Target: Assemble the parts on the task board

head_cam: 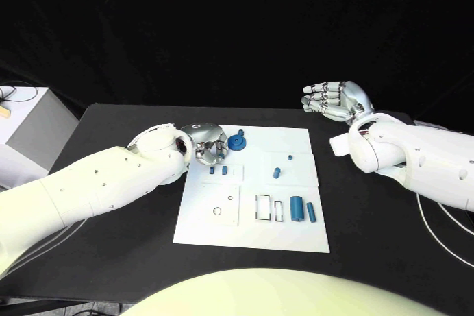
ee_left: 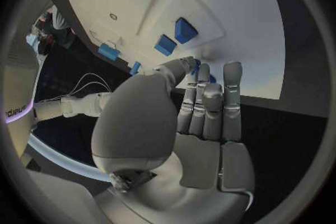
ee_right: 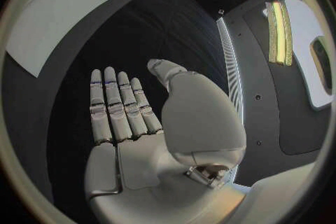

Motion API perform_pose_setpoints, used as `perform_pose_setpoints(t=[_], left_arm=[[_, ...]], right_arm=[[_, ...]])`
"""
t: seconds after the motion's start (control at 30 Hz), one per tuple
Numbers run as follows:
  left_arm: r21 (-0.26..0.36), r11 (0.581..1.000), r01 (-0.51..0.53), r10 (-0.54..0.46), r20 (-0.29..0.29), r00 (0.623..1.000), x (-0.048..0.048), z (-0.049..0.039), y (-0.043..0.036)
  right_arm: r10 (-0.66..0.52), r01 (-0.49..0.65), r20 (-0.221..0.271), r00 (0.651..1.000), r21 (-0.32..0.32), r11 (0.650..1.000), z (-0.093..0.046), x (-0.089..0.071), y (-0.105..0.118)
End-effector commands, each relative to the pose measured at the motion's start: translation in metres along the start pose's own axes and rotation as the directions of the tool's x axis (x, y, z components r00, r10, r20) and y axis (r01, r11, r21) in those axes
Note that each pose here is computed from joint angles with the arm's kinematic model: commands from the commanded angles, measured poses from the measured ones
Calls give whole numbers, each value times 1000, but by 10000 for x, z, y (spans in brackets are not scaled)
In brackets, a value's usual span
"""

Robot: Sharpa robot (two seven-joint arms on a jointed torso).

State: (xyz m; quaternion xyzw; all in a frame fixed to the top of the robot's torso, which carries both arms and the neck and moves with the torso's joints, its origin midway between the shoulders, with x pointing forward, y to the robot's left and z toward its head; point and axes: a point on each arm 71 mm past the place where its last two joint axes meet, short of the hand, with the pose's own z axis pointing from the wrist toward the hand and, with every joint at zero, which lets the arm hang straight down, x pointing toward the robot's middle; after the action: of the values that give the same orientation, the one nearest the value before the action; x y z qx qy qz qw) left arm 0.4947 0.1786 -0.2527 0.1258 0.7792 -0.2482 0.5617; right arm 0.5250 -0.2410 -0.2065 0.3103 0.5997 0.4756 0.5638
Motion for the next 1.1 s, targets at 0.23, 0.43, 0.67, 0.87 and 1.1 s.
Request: perform_pose_setpoints(t=[0.23, 0.43, 0.67, 0.87, 1.1], left_arm=[[-9, 1000, -5, 5, -35, 999, 31, -5, 5], [-8, 1000, -5, 5, -32, 999, 29, -9, 4], [-8, 1000, -5, 5, -26, 1000, 25, -8, -2], [-8, 1000, -5, 4, -24, 1000, 22, -8, -3], [-19, 1000, -2, 1, -19, 1000, 19, -8, 4]], right_arm=[[4, -4, -15, 1000, -10, 1000, -3, 12, 3], [4, -4, -15, 1000, -9, 1000, -3, 11, 2], [4, -4, -16, 1000, -9, 1000, -3, 14, 1], [4, -5, -17, 1000, -9, 1000, -3, 14, 0], [4, -5, -18, 1000, -7, 1000, -3, 15, -3]])
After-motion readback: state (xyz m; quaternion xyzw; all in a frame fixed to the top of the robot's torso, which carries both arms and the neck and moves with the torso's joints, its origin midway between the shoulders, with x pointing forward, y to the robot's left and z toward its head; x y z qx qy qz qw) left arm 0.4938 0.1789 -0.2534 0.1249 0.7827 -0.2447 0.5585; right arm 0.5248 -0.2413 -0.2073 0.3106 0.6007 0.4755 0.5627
